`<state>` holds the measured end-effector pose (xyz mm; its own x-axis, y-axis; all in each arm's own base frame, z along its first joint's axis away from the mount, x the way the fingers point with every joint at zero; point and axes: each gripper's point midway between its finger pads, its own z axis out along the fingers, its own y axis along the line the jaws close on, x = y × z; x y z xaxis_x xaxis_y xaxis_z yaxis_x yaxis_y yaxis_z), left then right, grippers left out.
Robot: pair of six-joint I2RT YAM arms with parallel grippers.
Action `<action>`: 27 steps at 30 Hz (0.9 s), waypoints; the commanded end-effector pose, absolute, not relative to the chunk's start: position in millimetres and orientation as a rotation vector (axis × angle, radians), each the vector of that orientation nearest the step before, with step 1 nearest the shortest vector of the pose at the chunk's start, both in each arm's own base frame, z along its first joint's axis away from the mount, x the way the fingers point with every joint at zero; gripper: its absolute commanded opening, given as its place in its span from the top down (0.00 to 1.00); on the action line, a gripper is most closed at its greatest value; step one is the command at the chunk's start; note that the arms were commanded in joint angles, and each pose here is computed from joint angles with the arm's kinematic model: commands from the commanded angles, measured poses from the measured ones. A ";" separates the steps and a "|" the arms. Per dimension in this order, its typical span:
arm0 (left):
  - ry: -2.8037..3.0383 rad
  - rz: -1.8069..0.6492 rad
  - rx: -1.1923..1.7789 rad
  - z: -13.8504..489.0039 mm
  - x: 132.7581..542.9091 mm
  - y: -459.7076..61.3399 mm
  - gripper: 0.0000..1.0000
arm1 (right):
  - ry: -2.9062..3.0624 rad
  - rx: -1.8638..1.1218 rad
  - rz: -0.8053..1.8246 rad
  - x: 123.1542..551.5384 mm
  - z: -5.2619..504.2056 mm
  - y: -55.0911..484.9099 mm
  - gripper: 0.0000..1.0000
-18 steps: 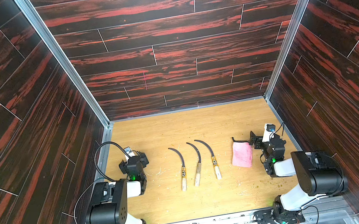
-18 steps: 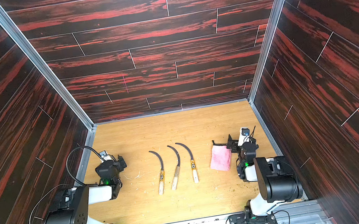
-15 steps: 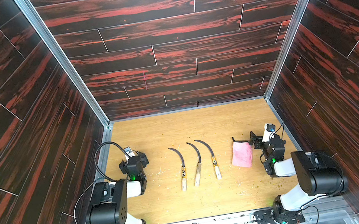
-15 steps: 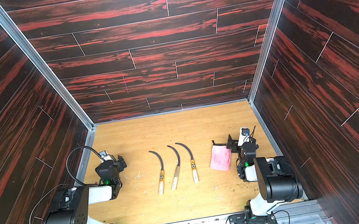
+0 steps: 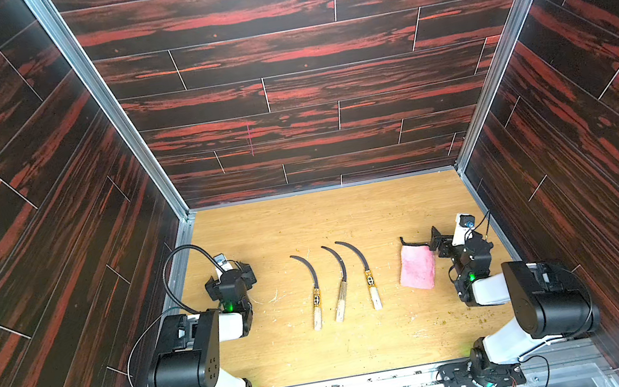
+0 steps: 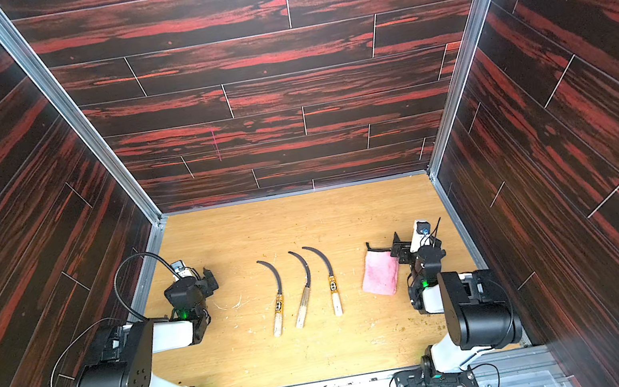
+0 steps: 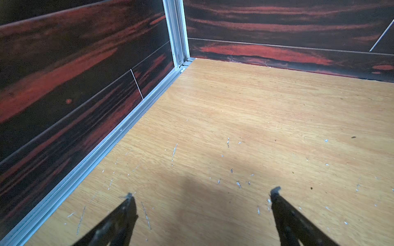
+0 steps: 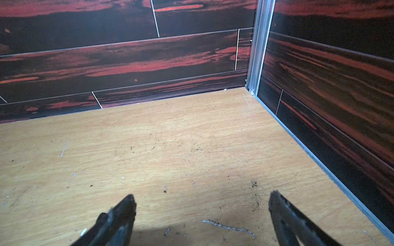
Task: Wipe small sickles with rags
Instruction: Pick up the rag from the center of the board.
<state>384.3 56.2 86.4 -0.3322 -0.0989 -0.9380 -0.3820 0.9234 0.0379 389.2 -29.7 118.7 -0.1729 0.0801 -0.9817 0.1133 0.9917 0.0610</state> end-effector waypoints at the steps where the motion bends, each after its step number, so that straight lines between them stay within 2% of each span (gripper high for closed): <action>1: 1.877 0.306 -0.351 98.8 387.7 59.1 0.00 | 1.756 0.150 -0.022 389.4 115.3 -29.5 0.02; 18: 1.857 0.322 -0.376 102.6 386.2 63.1 0.00 | 1.744 0.152 -0.021 388.9 124.2 -29.6 0.02; 20: 1.794 0.392 -0.442 125.6 386.0 76.6 0.00 | 1.785 0.163 -0.039 392.1 138.7 -32.7 0.02; 23: 1.922 0.409 -0.514 144.7 379.4 80.2 0.00 | 1.958 0.336 -0.094 391.9 144.8 -51.4 0.02; 27: 1.847 0.389 -0.896 171.1 356.8 100.3 0.00 | 2.109 0.621 -0.167 367.4 144.5 -72.5 0.02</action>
<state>393.5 78.7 176.9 -0.2400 -0.2442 -0.9396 -0.5558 0.8281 -0.0733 410.0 -55.0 181.2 -0.2822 0.2240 -0.9328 0.2959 0.9453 0.1375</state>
